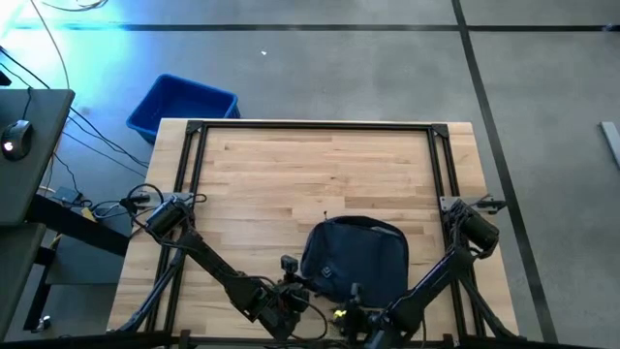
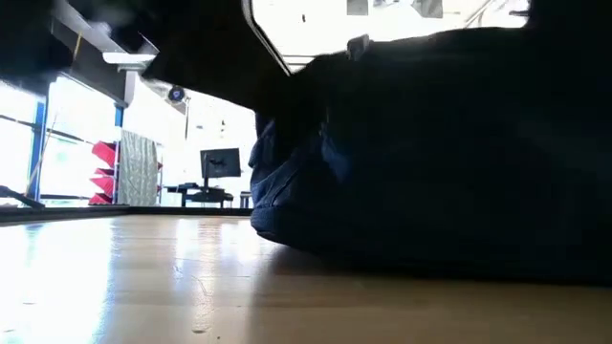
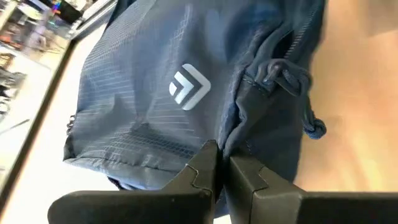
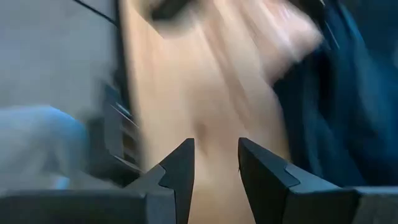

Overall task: Unpack backpack
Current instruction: Close the black backpack

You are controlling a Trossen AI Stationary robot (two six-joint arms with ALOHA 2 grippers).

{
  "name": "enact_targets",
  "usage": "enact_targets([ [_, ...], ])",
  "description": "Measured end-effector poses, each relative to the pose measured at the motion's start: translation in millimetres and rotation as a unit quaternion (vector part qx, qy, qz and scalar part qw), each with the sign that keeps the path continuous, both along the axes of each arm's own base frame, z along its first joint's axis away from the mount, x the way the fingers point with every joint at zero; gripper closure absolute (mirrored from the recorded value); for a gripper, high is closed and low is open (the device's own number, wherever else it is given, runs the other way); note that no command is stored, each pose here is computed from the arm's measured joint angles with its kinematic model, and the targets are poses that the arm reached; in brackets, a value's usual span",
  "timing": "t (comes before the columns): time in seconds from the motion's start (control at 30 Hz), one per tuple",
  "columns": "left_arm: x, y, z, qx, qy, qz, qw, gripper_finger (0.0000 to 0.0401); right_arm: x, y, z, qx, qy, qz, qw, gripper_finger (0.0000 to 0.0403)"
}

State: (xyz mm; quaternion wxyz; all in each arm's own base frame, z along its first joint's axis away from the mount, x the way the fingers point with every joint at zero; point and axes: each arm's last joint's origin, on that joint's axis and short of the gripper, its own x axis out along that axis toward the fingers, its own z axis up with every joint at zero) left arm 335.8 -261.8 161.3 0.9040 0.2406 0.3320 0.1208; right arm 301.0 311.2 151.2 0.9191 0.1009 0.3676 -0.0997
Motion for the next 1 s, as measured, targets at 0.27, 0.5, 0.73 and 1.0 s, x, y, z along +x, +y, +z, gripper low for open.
enact_targets([
  [0.27,0.5,-6.7,3.1,-0.084,0.007,-0.021,0.996,0.0401,5.8,-34.3,-9.9,-0.101,0.076,-0.018,0.992,0.0297],
  [0.5,2.6,-11.3,5.7,-0.091,0.000,-0.047,0.995,0.0393,12.7,-36.4,-1.0,-0.106,0.101,0.019,0.989,0.0297],
  [0.73,5.7,-14.0,8.9,-0.056,-0.001,-0.090,0.994,0.0321,5.5,-16.4,2.7,-0.074,0.041,0.023,0.996,0.0297],
  [1.0,10.9,-8.0,6.2,-0.056,-0.003,-0.074,0.996,0.0263,1.1,-20.0,-12.8,-0.040,-0.051,-0.074,0.995,0.0297],
])
